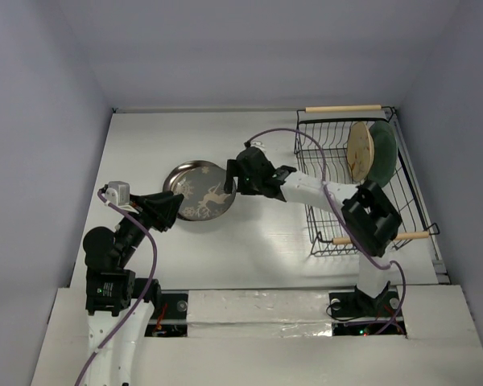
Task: Unload the plates from the dish rack
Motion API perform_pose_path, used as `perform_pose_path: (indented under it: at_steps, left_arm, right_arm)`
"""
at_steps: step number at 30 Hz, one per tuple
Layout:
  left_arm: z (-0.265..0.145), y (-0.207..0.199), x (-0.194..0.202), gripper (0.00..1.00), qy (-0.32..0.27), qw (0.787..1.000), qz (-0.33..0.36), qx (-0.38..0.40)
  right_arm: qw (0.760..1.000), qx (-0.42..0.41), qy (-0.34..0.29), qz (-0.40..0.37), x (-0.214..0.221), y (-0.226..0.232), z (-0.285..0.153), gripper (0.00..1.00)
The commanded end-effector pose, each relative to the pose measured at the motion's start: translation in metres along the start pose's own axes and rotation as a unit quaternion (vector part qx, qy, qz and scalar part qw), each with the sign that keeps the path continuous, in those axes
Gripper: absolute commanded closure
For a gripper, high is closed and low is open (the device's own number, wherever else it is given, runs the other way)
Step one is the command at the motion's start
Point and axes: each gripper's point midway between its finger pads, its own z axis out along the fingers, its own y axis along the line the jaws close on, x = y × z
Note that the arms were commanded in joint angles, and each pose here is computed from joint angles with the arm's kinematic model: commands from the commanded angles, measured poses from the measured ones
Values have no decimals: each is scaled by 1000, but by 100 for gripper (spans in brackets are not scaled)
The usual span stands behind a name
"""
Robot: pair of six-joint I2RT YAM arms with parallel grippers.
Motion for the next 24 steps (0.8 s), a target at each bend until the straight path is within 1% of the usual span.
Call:
perform_pose_path:
  at_steps: [1,2,3,4,5,6,7,9,10,11,13,14,16,17,18,19,20,21,22,23,24]
  left_arm:
    - [-1,-8,-11,63,-20,1000,18,17]
    - [-1,-7,-11,63,-20,1000,18,16]
    - [-1,-8,-11,63,-21,1000,18,16]
    - [-1,-7,-10,63,-20,1000,17,16]
    - [-1,-8,-11,63,-21,999,18,17]
    - [-1,-8,-11,63,-21,999,18,17]
    - [-1,-8,-11,63,-21,999,17,17]
    - [-2,-8,-11,63,-22,999,18,17]
    - [-2,-8,-12,63,-22,999,19,17]
    - [-2,-9,-13,63,-25,999,20,18]
    - [-2,-9,-13,63,-25,999,18,19]
    - [-2,-9,-13,63,-25,999,18,19]
    - [-3,-10,-13,63,-26,999,20,21]
    - [-4,-11,-14,63,-28,999,21,22]
    - [-4,-11,-14,63,-28,999,22,22]
    - [-4,-11,-14,63,-28,999,22,22]
    - [-5,-12,-14,63,-30,999,23,24]
    - [-5,-12,-14,63,-29,999,23,23]
    - [-6,-13,-15,63,-32,999,24,24]
    - [-6,-13,-15,63,-33,999,24,22]
    - [-7,-13,-16,63,-34,999,26,23]
  right_arm:
    - [995,30,-70,-59,-51,-2,-57,12]
    - [993,56,-83,-68,-57,-12,-66,13]
    - [990,70,-97,-79,-66,-17,-78,20]
    - [987,85,-116,-78,-79,-26,-99,28]
    - [981,108,-138,-85,-89,-35,-113,37]
    - [978,120,-152,-81,-100,-45,-124,64]
    - [973,136,-171,-68,-116,-64,-146,79]
    - [963,173,-197,-61,-136,-93,-169,100]
    - [958,192,-207,-53,-145,-110,-179,100]
    - [947,231,-222,-29,-161,-147,-196,100]
    - [932,276,-233,-16,-176,-186,-209,100]
    - [919,316,-236,0,-187,-218,-222,100]
    - [904,371,-213,-1,-186,-246,-229,100]
    - [894,394,-213,-9,-188,-251,-234,100]
    - [874,436,-215,-23,-193,-261,-246,99]
    - [865,458,-206,-29,-192,-269,-252,92]
    - [859,470,-200,-36,-192,-272,-256,83]
    - [851,487,-192,-36,-192,-282,-261,67]
    - [850,493,-182,-42,-193,-283,-258,61]
    - [843,509,-169,-46,-189,-290,-261,55]
    - [839,516,-164,-50,-189,-292,-261,52]
